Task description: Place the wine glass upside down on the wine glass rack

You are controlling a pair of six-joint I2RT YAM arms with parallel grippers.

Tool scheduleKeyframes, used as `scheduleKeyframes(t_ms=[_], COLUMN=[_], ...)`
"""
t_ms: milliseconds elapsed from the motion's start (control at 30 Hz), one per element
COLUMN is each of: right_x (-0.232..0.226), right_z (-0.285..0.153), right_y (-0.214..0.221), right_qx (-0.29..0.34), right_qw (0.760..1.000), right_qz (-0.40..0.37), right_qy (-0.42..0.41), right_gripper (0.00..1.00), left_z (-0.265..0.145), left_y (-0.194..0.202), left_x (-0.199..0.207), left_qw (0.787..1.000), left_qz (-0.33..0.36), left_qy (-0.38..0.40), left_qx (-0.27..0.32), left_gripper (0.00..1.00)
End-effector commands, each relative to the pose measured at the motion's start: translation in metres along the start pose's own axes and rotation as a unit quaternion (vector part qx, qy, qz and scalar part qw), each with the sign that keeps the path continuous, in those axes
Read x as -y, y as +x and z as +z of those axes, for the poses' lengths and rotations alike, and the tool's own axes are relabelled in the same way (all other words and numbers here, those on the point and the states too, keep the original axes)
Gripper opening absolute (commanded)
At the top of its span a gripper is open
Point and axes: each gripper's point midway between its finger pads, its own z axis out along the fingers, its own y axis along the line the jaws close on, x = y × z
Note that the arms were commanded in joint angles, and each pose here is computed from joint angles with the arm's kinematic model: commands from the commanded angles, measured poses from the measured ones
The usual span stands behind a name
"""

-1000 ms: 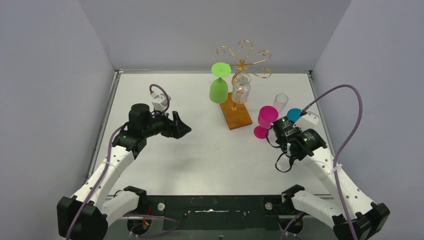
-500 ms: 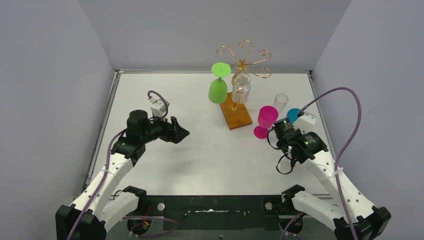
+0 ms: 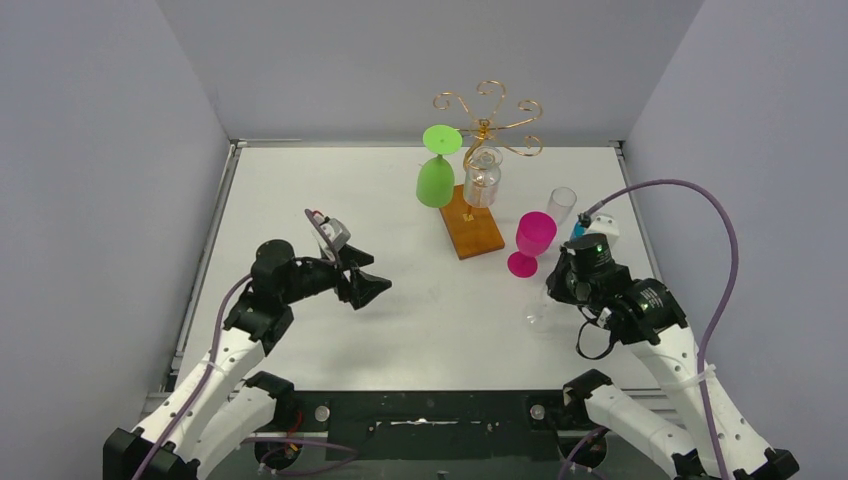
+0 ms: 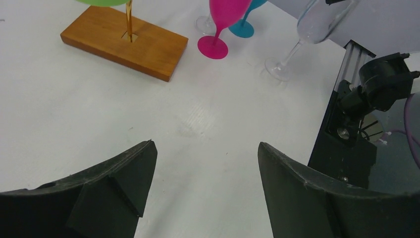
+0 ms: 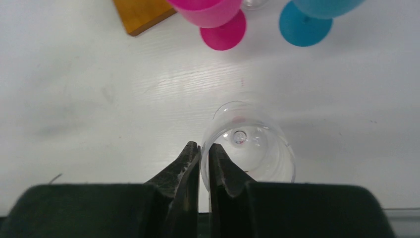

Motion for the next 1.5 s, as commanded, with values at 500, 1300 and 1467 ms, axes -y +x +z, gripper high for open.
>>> scheduleKeyframes(t_ms=[500, 1300, 1467], right_x=[-0.151, -0.199, -0.204], right_z=[-0.105, -0.169, -0.163], right_y=[-0.013, -0.028, -0.026], right_qx=[0.0, -0.006, -0.012], right_qw=[0.856, 0.72, 0.72], right_qz=[-0.153, -0.145, -0.145], right_qy=[-0.494, -0.678, -0.678], right_gripper=[0.0, 0.0, 0.0], left_z=[-0.009, -0.03, -0.031], left_y=[-0.027, 0.012, 0.008], left_x=[0.061, 0.115, 0.12], left_qw=[0.924, 0.842, 0.837], left_qz=[0.363, 0.434, 0.438], left_qy=[0.121, 0.32, 0.328], left_qx=[0.023, 0.014, 0.023], left_gripper=[0.92, 0.5, 0.45])
